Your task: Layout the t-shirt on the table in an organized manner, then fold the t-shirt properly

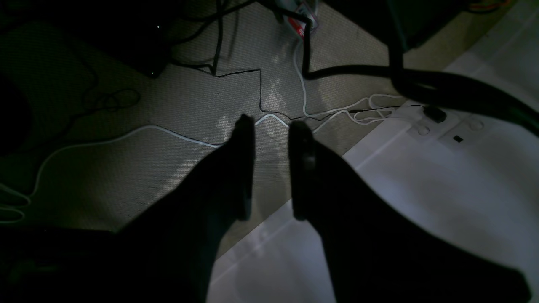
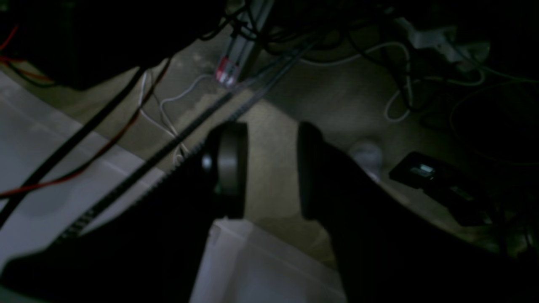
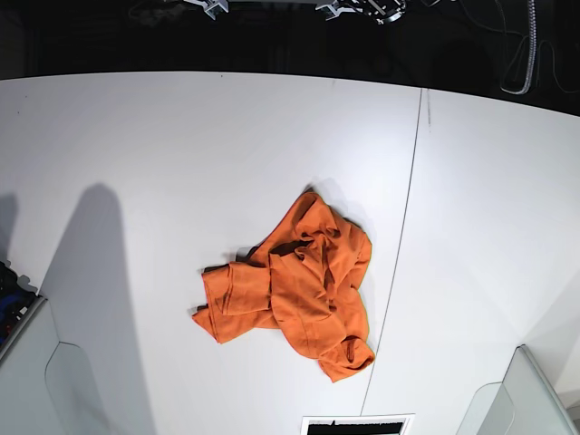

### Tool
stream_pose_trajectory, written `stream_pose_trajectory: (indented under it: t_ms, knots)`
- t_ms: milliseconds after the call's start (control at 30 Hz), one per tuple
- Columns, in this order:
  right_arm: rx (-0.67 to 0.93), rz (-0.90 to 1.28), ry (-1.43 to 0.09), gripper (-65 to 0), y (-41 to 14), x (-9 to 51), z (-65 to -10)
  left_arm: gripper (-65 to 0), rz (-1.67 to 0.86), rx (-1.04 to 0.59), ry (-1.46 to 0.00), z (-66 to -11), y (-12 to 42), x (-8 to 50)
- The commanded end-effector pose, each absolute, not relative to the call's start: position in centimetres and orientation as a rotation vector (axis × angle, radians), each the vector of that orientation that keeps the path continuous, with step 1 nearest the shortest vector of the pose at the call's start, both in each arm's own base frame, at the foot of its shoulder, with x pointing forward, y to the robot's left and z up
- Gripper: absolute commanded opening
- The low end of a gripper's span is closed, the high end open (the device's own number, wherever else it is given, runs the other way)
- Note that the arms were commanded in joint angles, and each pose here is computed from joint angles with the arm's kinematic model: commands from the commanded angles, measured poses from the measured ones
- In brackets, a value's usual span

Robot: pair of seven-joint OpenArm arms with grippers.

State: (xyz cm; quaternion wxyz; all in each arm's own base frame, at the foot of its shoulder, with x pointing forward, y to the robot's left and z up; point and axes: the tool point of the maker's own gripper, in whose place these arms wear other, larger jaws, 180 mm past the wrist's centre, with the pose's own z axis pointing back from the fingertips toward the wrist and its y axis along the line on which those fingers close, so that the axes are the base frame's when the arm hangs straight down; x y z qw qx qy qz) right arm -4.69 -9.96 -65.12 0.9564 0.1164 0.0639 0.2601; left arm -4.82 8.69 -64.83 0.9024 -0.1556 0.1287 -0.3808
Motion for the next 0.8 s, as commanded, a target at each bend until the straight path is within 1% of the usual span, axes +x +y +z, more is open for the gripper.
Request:
stream_pose_trajectory:
  t_ms: [0, 767]
  knots:
    - [0.251, 0.535, 0.135, -44.6, -9.9, -5.0, -65.0, -50.4, -0.790, -0.339, 0.264, -64.7, 8.3, -4.9]
    - [0.253, 0.534, 0.138, -44.6, -9.9, -5.3, -65.0, -50.4, -0.786, -0.352, 0.274, -64.6, 8.2, -6.1]
